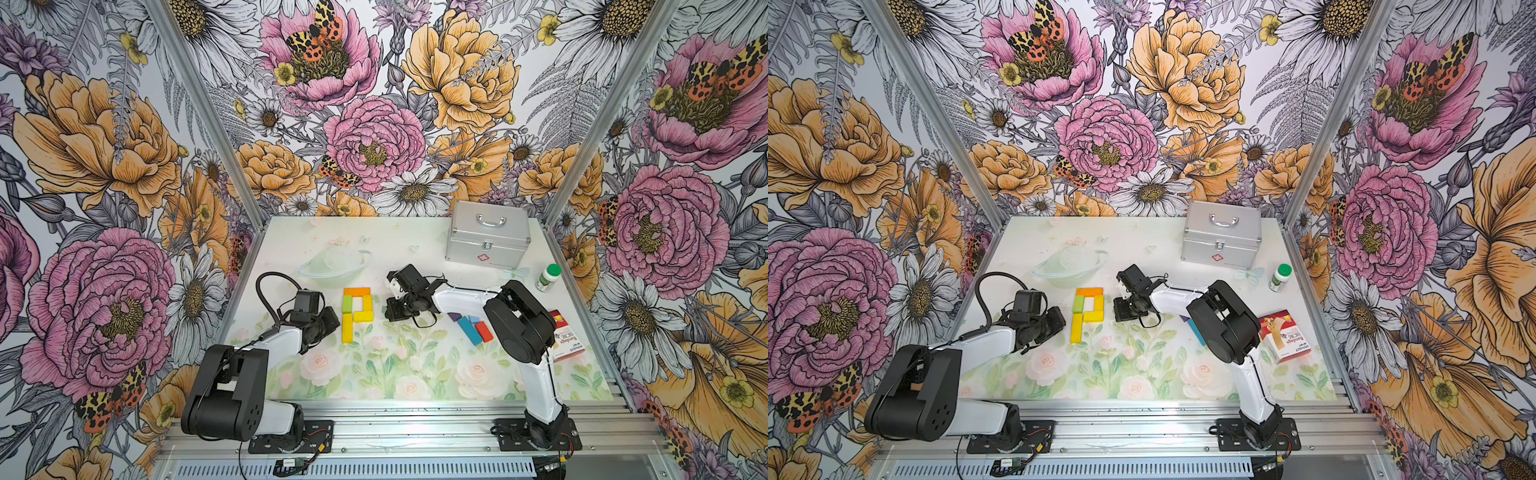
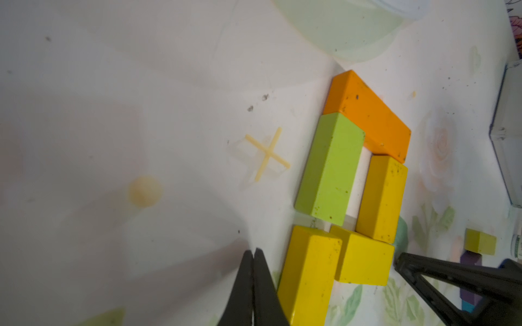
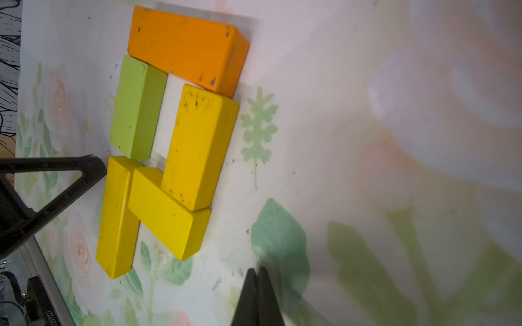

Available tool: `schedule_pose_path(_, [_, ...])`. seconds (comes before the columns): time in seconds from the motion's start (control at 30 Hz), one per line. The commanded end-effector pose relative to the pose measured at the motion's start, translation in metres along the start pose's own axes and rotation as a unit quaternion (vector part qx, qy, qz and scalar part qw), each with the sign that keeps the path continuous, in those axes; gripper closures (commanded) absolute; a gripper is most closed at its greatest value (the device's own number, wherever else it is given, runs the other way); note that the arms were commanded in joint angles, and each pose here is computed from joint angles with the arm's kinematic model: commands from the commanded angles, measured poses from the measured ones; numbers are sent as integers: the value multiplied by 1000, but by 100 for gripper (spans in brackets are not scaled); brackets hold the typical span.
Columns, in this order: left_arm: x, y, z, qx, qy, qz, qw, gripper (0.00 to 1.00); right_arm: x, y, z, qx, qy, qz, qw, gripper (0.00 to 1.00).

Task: Assemble the letter p with building blocks
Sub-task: Assemble the building block at the center of the board.

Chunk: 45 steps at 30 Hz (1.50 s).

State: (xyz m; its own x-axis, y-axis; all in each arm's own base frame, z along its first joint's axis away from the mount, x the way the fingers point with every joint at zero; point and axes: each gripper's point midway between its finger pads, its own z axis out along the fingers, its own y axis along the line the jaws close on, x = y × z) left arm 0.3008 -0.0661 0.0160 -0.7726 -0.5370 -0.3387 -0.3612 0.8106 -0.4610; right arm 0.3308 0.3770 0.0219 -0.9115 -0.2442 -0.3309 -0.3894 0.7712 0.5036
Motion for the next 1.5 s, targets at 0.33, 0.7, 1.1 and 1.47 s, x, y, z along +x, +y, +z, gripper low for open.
schedule_pose_path(0.33, [4,-7,5,43,14,-6,999,100,13,11,25,-24,36,4,999,100])
schedule_pose_path(0.7, [2,-12,5,50,16,-4,999,100,12,14,29,-32,38,3,999,100])
schedule_pose_path(1.1, [7,-14,12,54,32,1,998,100,13,15,33,-37,44,5,998,99])
schedule_pose_path(1.47, [10,-13,15,53,36,0,998,100,15,15,36,-40,49,7,998,99])
